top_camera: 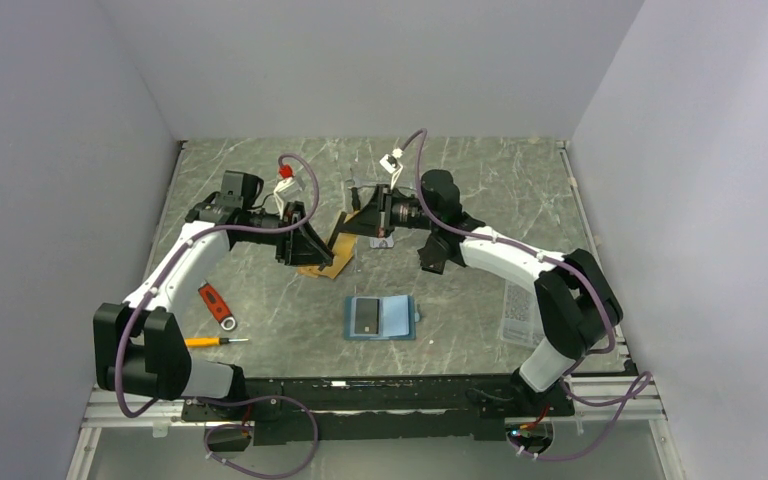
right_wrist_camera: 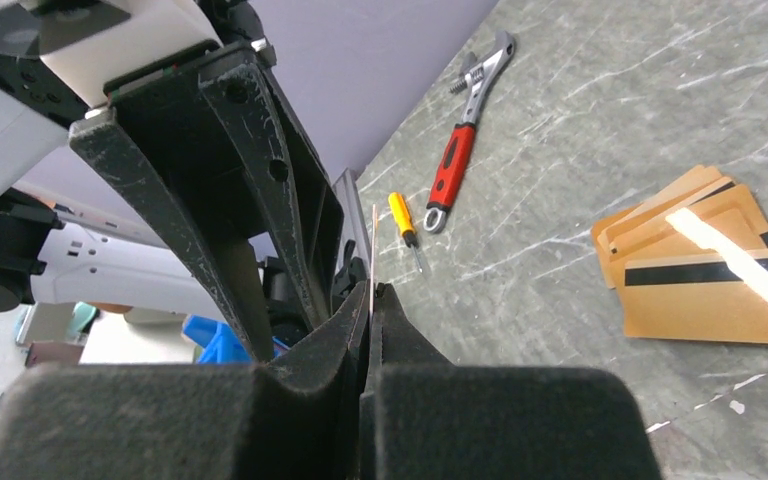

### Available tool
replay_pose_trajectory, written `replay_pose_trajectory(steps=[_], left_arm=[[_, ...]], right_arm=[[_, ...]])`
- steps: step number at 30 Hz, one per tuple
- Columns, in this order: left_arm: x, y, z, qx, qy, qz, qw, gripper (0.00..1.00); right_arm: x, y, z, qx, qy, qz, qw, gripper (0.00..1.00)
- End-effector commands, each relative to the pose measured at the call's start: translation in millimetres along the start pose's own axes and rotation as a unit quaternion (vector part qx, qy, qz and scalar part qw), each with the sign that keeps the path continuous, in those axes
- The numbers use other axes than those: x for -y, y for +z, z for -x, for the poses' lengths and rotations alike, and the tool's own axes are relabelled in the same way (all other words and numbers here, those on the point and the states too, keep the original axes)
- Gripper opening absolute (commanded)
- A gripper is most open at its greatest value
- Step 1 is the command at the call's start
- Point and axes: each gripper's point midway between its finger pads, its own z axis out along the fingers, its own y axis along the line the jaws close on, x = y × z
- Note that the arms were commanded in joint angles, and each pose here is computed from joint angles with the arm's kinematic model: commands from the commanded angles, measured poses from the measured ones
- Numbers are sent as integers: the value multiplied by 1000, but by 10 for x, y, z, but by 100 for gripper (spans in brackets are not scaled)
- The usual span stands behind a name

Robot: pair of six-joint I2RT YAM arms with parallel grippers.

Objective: Put the credit cards into the card holder
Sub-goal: Adjust the credit card.

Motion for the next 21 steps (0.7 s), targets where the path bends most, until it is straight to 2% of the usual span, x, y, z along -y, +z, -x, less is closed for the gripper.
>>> replay_pose_trajectory(steps=[1, 5, 11, 14, 21], left_arm=[[80, -4, 112, 8, 28, -3, 1000, 38], [4, -36, 132, 1, 35, 25, 999, 42], [-94, -115, 206, -5, 69, 72, 995, 67], [-144, -114, 228, -6, 76, 80, 994, 71], [-29, 33, 190, -22, 81, 39, 996, 71]], right_arm=[[-77, 3, 43, 12, -32, 9, 999, 0], [-76, -83, 35, 7, -34, 0, 999, 0], [-154, -207, -137, -24, -33, 14, 999, 0], [-282, -192, -204, -43, -32, 43, 998, 0], [-425, -41, -244, -74, -39, 73, 994, 0]])
